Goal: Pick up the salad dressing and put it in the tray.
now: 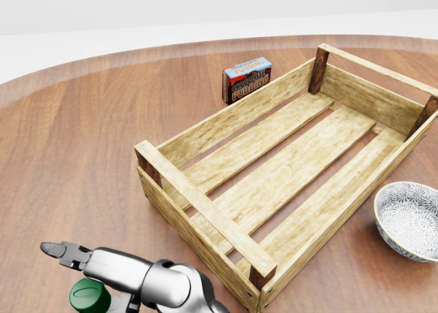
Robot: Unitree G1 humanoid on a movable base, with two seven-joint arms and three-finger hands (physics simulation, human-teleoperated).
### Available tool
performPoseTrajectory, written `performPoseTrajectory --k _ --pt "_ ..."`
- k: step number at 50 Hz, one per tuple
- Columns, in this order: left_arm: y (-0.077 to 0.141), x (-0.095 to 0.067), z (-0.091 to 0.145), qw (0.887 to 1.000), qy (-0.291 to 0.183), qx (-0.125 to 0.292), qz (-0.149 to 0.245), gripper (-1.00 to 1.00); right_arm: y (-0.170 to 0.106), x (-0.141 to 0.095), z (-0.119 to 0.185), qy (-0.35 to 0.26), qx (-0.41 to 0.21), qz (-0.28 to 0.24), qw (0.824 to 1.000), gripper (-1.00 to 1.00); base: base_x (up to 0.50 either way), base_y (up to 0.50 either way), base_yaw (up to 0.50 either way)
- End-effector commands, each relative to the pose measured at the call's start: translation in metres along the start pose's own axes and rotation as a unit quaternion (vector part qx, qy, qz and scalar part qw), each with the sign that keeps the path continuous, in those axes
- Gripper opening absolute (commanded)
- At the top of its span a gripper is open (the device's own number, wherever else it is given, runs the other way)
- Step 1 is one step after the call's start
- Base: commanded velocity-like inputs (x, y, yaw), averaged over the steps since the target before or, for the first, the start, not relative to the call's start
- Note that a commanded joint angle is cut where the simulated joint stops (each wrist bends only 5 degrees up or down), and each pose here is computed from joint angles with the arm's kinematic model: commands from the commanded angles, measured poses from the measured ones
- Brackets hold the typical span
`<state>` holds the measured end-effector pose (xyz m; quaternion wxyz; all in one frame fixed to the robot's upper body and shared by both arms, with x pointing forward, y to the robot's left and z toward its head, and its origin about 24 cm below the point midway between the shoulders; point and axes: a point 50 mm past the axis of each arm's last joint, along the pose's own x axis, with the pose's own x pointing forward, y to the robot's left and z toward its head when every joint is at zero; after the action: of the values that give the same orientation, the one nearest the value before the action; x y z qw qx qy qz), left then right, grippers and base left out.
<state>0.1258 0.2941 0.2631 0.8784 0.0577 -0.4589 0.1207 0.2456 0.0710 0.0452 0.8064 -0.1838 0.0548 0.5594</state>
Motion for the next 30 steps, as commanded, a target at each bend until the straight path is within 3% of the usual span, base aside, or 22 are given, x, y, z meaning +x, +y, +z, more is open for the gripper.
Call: performPoseTrajectory --k 1,30 --pt "0.000 0.000 0.001 1.000 -0.001 -0.002 0.000 1.00 0.002 0.003 -0.011 0.031 -0.004 0.021 0.999 1.00 0.00 0.00 0.00" --pt "-0.004 -0.002 -0.004 1.000 0.009 0.000 -0.007 1.00 -0.005 -0.001 -0.049 0.109 0.025 0.005 0.994 1.00 0.00 0.00 0.00"
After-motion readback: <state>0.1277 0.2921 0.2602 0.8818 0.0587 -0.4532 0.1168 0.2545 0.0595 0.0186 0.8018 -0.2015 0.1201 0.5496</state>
